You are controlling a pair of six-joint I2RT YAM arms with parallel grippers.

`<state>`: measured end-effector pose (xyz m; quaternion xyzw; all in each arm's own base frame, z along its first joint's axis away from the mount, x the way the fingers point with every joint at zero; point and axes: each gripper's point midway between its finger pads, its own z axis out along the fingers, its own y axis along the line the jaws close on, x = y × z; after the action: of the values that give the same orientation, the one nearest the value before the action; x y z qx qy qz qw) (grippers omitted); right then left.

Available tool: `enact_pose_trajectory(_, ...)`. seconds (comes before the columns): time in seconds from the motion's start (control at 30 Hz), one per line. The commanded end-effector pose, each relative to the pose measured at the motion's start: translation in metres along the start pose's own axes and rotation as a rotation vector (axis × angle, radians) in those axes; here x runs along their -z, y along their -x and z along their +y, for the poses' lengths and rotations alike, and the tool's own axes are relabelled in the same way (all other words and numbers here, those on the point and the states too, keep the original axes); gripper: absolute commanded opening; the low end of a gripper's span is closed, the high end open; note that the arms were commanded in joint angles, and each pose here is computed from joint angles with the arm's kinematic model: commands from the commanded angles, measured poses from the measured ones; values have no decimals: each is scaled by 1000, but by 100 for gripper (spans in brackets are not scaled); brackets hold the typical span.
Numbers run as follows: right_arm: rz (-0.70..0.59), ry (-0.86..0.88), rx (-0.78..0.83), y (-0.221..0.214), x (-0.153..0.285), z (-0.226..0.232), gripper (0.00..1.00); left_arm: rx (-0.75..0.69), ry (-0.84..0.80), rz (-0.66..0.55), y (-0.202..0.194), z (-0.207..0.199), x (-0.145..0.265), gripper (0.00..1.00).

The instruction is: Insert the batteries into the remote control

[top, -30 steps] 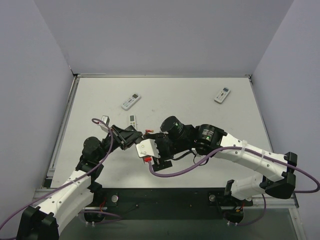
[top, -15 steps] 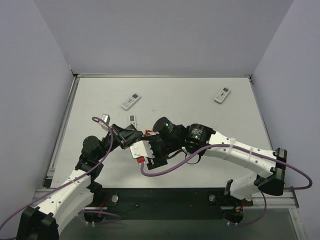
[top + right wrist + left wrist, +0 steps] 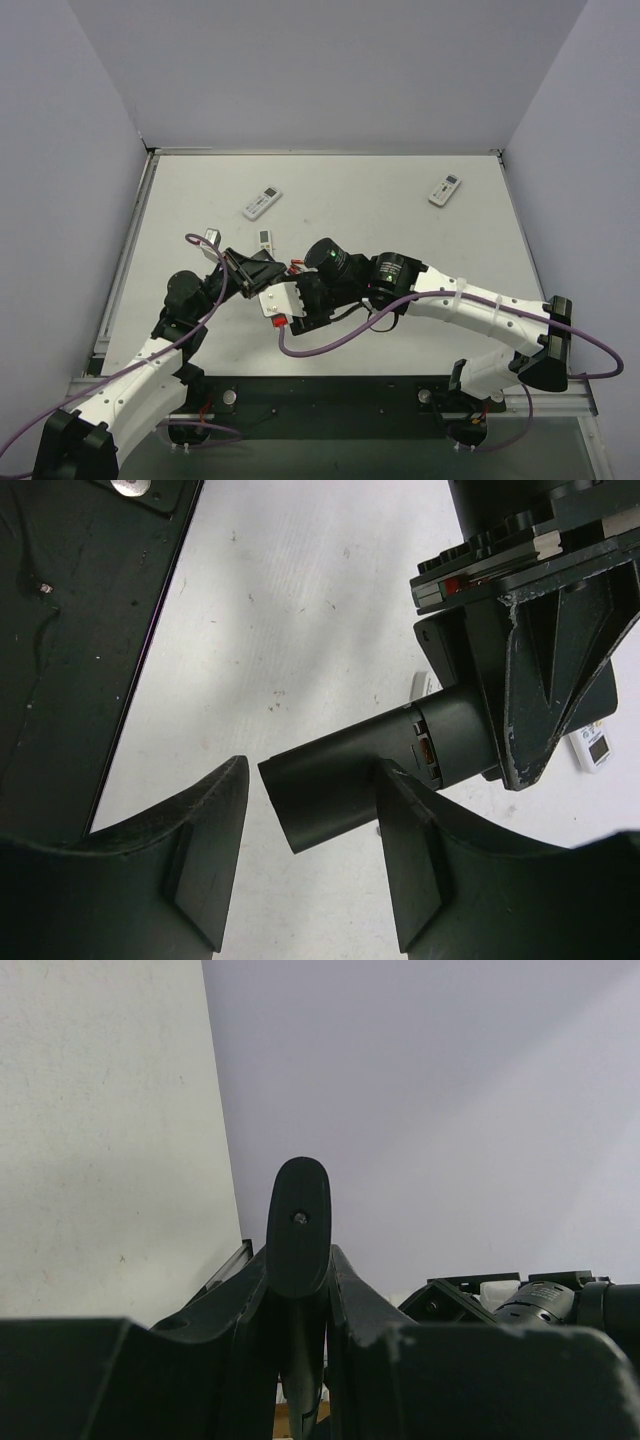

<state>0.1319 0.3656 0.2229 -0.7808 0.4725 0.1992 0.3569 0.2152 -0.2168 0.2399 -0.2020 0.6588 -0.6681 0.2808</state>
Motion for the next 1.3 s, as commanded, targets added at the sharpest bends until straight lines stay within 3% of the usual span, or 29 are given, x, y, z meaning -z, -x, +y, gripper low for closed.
enact_pose_trajectory(0.0, 41, 52, -45, -18, -4, 18, 47, -51, -192, 9, -1, -56, 5, 0)
enact_pose_trajectory(0.57, 70, 57, -122, -47, -7, 34, 44, -49, -265, 25, -4, -74, 9, 0)
enact_pose_trajectory(1.27, 71, 30, -133, -53, -26, 10, 39, -90, -309, 55, -9, -91, 11, 0)
